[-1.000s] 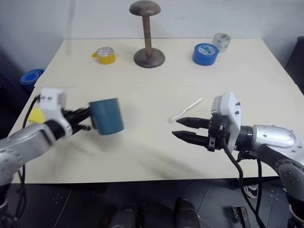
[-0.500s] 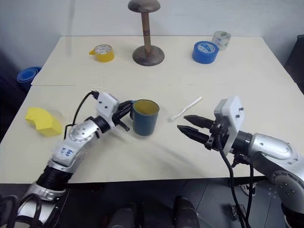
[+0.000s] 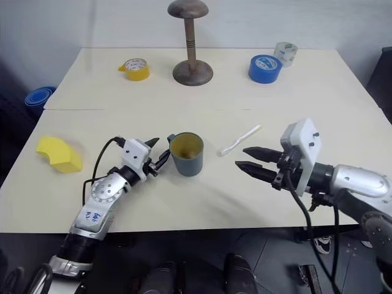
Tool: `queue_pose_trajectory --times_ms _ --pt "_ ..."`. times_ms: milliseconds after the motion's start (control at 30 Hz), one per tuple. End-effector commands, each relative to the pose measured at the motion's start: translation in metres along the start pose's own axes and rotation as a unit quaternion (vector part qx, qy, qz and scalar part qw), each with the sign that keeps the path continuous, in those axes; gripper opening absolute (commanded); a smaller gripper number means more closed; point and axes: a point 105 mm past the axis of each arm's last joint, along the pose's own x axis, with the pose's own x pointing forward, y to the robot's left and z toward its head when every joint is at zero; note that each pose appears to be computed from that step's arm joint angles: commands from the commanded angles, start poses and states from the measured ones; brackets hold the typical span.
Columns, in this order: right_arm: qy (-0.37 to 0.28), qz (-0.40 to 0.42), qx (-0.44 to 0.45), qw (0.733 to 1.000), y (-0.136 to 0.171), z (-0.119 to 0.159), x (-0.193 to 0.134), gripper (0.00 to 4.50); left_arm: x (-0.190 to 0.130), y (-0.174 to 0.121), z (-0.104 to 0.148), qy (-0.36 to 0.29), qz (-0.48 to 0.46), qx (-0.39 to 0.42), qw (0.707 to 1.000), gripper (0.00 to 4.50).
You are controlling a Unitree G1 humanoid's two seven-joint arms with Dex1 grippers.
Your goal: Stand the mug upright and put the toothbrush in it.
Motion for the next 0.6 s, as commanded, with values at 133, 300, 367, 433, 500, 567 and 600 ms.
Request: queue_pose_trajectory --times_ms 133,300,367,433,500,567,600 --pt "0.066 0.036 -0.054 0.996 -0.028 -0.006 -0.004 1.81 -0.048 0.019 0.048 -0.003 -0.040 -0.020 0.999 3.23" --pt "0.119 0.057 -0.127 0.983 -0.069 -0.011 0.022 2.91 -0.095 0.032 0.074 0.074 -0.177 -0.078 0.978 3.26" --pt "0.131 0.059 -0.145 0.979 -0.086 -0.013 0.041 2.91 -0.102 0.037 0.091 0.084 -0.212 -0.076 0.971 3.26" --pt "0.150 0.067 -0.169 0.972 -0.102 -0.020 0.063 2.91 -0.104 0.040 0.107 0.082 -0.238 -0.069 0.965 3.26" --pt "0.174 0.069 -0.195 0.963 -0.115 -0.029 0.081 2.91 -0.103 0.039 0.122 0.072 -0.260 -0.060 0.961 3.26" --pt "0.188 0.069 -0.206 0.958 -0.123 -0.034 0.091 2.91 -0.102 0.037 0.128 0.069 -0.272 -0.056 0.958 3.26" --pt "0.195 0.065 -0.208 0.956 -0.127 -0.037 0.097 2.91 -0.102 0.034 0.130 0.069 -0.279 -0.054 0.956 3.26"
